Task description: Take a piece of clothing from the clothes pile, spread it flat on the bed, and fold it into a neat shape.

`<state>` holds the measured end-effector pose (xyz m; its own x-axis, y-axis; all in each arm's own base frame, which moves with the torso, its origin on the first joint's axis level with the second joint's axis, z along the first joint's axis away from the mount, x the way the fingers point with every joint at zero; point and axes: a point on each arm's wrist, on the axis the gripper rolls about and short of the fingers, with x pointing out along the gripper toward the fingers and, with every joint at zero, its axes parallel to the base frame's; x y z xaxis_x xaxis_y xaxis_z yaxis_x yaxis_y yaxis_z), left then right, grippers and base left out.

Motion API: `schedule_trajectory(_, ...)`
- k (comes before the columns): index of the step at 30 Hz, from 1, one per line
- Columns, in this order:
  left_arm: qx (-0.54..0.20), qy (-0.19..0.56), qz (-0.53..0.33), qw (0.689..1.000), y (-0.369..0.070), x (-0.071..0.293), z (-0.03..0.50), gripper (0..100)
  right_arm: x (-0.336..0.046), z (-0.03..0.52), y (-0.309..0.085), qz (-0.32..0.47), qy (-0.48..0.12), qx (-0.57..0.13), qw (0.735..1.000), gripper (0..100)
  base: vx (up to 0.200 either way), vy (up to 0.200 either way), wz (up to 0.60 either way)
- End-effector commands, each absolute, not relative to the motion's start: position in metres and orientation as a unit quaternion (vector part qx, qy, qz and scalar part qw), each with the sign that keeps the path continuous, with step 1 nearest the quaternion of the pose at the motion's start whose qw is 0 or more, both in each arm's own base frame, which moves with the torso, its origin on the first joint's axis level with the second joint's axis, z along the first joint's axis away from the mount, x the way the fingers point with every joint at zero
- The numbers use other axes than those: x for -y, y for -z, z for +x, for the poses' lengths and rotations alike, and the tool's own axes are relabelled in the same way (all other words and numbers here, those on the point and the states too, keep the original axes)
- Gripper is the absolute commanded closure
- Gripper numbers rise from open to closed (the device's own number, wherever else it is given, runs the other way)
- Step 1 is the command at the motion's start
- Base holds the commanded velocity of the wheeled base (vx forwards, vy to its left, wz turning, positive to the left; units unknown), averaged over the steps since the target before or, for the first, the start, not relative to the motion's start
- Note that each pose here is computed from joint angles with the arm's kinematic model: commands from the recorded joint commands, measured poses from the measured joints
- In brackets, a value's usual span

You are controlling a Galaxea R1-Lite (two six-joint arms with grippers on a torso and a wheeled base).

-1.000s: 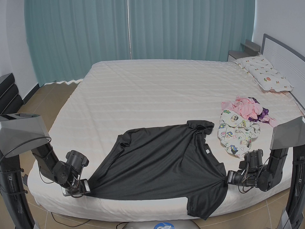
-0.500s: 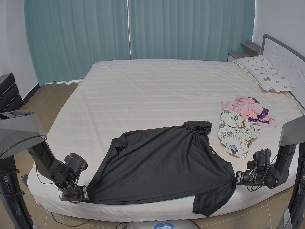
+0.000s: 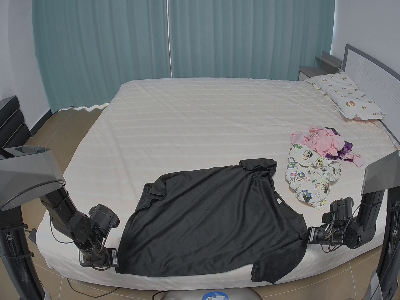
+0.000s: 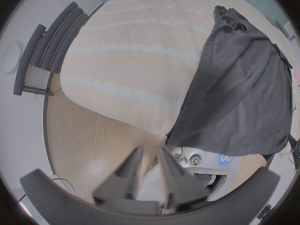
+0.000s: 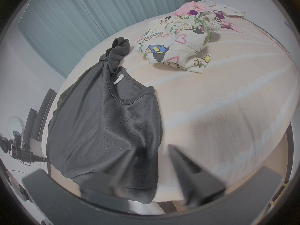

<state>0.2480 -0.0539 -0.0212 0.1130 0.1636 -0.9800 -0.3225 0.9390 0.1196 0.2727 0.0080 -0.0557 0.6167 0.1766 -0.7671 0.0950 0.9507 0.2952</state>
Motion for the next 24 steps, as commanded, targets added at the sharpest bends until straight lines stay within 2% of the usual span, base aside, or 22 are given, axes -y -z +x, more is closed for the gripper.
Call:
schedule_trajectory(1,-0.643,-0.165,-0.070,0.745,0.024,0.053,0.254,0,-0.008,0.273,0.053,0.161,-0.025,-0.433,0.886,0,0.000,0.000,0.00)
schedule_trajectory(5,-0.631,-0.163,-0.100,0.752,0.017,0.046,0.264,0,-0.008,0.274,0.044,0.176,-0.024,-0.406,0.897,0,0.000,0.000,0.00)
schedule_trajectory(8,-0.605,-0.135,-0.146,0.771,-0.003,0.042,0.274,0,-0.008,0.276,0.034,0.203,-0.020,-0.381,0.902,0,0.000,0.000,0.00)
schedule_trajectory(12,-0.558,-0.090,-0.217,0.796,-0.024,0.046,0.287,0,-0.009,0.275,0.033,0.212,-0.024,-0.382,0.899,0,0.000,0.000,0.00)
schedule_trajectory(14,-0.542,-0.090,-0.234,0.802,-0.027,0.048,0.292,0,-0.009,0.274,0.033,0.212,-0.024,-0.383,0.899,0,0.000,0.000,0.00)
schedule_trajectory(15,-0.510,-0.090,-0.262,0.814,-0.034,0.051,0.305,0,-0.009,0.274,0.033,0.212,-0.027,-0.384,0.898,0,0.000,0.000,0.00)
schedule_trajectory(24,-0.442,-0.087,-0.314,0.835,-0.048,0.064,0.369,0,-0.019,0.270,0.034,0.215,-0.038,-0.392,0.894,0,0.000,0.000,0.00)
